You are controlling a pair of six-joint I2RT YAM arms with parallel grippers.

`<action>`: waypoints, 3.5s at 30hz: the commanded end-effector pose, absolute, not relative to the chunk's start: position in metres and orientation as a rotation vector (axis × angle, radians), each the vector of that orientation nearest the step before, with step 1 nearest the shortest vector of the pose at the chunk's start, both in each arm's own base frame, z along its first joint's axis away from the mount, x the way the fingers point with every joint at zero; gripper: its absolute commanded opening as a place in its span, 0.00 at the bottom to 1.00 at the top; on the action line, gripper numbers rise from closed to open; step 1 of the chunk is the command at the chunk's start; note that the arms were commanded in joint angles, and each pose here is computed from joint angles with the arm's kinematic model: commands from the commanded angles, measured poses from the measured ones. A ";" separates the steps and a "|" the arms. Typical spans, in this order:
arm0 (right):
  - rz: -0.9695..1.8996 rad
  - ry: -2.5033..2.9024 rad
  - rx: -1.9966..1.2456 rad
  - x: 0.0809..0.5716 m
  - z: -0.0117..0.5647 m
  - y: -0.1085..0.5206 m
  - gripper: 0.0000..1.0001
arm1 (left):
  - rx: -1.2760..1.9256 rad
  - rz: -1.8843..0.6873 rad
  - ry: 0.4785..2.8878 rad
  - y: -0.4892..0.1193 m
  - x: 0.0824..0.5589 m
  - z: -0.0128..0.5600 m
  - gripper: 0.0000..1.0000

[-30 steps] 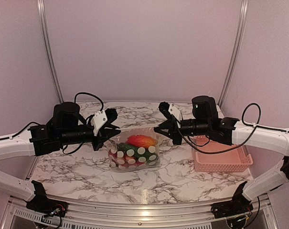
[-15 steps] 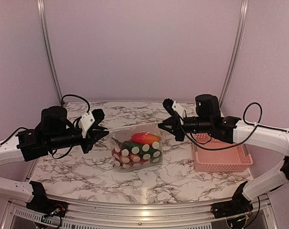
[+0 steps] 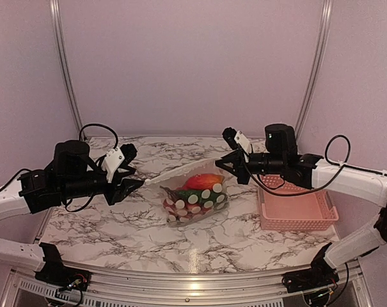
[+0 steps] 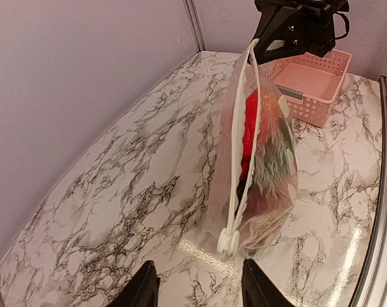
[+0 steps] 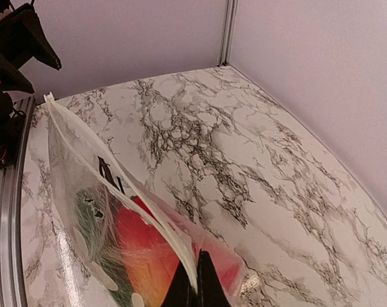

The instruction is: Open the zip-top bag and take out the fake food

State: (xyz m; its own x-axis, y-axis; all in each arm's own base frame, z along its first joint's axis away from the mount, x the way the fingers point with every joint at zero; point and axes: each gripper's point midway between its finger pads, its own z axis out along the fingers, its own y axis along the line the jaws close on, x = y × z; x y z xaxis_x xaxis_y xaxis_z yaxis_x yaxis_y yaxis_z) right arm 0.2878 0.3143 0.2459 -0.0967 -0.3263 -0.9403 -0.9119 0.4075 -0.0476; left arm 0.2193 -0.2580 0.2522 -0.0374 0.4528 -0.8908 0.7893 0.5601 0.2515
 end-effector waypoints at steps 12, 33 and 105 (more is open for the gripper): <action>0.828 1.549 -1.281 0.250 0.252 0.354 0.00 | 1.065 -0.544 1.773 -0.309 0.236 0.300 0.72; 0.802 1.562 -1.258 0.250 0.252 0.352 0.00 | 1.190 -0.635 2.005 -0.359 0.251 0.247 0.20; 1.303 2.088 -0.720 0.265 0.174 0.405 0.48 | 0.290 -0.915 2.117 -0.353 0.301 0.168 0.00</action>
State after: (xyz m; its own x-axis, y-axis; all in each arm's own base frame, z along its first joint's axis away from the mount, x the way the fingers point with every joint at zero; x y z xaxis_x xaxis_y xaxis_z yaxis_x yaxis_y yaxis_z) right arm 0.2768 0.3881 0.1811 -0.6453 -0.1576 -0.7475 -0.7362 0.3894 0.5535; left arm 0.2972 -0.3454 0.1628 -0.6843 -0.0687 -0.7259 0.4672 0.7230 -0.5089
